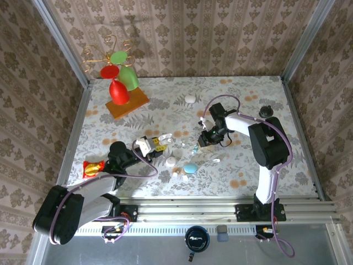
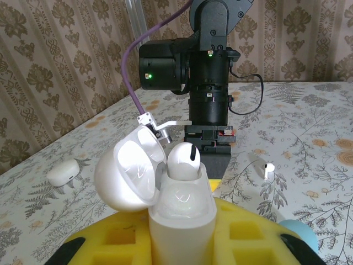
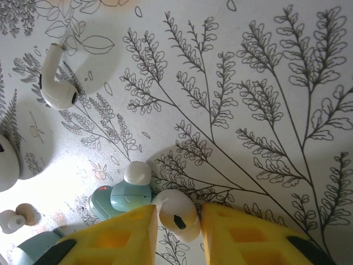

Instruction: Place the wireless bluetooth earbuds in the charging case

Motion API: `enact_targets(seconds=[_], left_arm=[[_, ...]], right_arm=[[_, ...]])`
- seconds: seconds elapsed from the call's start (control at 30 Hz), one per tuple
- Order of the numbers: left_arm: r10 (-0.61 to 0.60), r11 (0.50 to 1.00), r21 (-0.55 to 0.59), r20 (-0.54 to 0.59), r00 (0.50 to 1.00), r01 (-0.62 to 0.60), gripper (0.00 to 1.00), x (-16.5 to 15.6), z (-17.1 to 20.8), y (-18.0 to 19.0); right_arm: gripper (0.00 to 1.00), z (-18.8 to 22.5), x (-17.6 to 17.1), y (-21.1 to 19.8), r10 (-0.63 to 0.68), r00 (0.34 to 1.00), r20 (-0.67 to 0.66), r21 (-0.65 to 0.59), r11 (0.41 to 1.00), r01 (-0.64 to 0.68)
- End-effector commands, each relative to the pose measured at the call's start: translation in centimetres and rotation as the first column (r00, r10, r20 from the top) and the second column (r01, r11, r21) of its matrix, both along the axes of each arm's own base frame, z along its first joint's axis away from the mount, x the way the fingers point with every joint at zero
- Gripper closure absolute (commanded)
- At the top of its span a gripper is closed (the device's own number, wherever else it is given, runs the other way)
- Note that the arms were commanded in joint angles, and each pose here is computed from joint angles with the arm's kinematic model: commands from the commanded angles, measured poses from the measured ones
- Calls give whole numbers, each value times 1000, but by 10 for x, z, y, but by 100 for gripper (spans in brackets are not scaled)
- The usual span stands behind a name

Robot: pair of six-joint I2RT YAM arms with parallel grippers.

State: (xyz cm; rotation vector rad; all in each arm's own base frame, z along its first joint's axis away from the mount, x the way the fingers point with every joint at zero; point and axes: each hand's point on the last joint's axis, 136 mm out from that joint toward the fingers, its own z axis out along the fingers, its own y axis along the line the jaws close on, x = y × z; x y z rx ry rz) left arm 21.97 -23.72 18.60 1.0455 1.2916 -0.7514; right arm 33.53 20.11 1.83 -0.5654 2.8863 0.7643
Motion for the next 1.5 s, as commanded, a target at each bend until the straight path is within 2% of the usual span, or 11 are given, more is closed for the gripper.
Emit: enact_targets(seconds=[0.0,0.13,0.3,0.47,0.57,0.67,0.87,1.23,1.47], left_arm=[[-19,1000,-9,59,998,20,100,-4,10,-2],[-18,1000,-4,56,998,18,100,-3,8,-3],[4,1000,-1,34,999,-4,99,1,4,-2],[7,1000,0,13,1000,-7,99,5,2,-4],[4,1000,0,10,1000,-4,99,6,2,-5],[0,1000,1,4,1000,0,99,6,0,-6],[1,1000,4,4,1000,-1,99,6,-1,-6],[-4,1000,5,5,1000,4,99,5,-1,-6],[-7,1000,7,2,1000,6,99,5,-1,-7]], right_arm=[[72,-2,-9,-11,-29,999,-28,-46,999,28],[75,9,3,-13,-62,997,49,-49,997,64],[74,39,24,-12,-76,968,240,-22,996,84],[75,86,36,-4,-64,886,460,1,997,71],[74,104,39,-2,-70,852,519,23,997,67],[70,98,41,-10,-106,879,465,0,993,120],[63,58,23,-6,-101,972,213,-6,995,104],[63,7,-1,0,-78,996,-37,-26,997,78],[68,-7,-3,-5,-91,994,-59,-59,994,87]])
